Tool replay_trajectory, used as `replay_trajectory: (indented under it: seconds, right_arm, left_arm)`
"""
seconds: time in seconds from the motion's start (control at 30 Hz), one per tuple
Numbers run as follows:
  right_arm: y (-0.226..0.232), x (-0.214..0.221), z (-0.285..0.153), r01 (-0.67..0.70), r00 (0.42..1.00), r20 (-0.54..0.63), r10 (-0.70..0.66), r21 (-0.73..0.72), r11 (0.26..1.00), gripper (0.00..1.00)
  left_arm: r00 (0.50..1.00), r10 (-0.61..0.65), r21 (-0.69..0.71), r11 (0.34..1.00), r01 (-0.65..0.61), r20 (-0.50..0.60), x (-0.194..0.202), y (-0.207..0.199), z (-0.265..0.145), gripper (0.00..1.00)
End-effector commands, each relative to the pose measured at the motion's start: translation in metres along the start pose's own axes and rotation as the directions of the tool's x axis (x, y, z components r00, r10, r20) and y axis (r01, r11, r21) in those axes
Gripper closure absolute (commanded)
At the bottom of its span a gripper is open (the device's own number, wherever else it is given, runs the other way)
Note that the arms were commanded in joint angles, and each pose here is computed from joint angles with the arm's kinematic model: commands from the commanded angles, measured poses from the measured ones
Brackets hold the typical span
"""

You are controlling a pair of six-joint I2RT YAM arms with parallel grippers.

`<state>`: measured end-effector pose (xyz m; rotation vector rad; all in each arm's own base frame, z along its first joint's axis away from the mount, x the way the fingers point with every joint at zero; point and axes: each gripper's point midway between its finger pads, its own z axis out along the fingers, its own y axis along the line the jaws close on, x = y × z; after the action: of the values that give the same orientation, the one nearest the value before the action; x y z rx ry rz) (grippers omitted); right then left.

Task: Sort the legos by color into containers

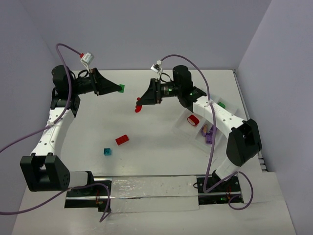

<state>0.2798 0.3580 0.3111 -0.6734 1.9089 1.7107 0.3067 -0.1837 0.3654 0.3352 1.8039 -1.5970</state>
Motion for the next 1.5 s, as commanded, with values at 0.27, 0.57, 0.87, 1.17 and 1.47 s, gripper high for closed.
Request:
replay_trajectory:
  seconds: [0.27, 0.57, 0.87, 1.17, 1.47]
  right_arm:
    - [-0.134, 0.050, -0.226, -0.232, 0.959, 0.275, -0.071, 0.904, 0.360, 1.00]
    - [-0.173, 0.065, -0.277, -0.306, 0.947, 0.315, -0.069, 0.945, 0.116, 0.96]
    - [-0.208, 0.067, -0.256, -0.292, 0.955, 0.295, 0.008, 0.942, 0.162, 0.91]
    - [-0.220, 0.086, -0.244, -0.277, 0.961, 0.271, 0.059, 0.941, 0.193, 0.83]
    - [-0.229, 0.099, -0.226, -0.237, 0.970, 0.220, 0.102, 0.952, 0.194, 0.65]
  left_arm:
    - [0.994, 0.016, -0.591, 0.805, 0.050, 0.106, -0.006, 0.095, -0.042, 1.00]
    - [0.999, -0.013, -0.557, 0.830, 0.033, 0.039, 0.017, 0.096, -0.022, 1.00]
    - [1.000, 0.002, -0.633, 0.774, 0.006, 0.012, 0.020, 0.104, -0.024, 1.00]
    - [1.000, -0.006, -0.633, 0.774, 0.019, 0.023, 0.020, 0.105, -0.021, 1.00]
    - [1.000, -0.012, -0.631, 0.776, 0.025, 0.024, 0.019, 0.105, -0.017, 1.00]
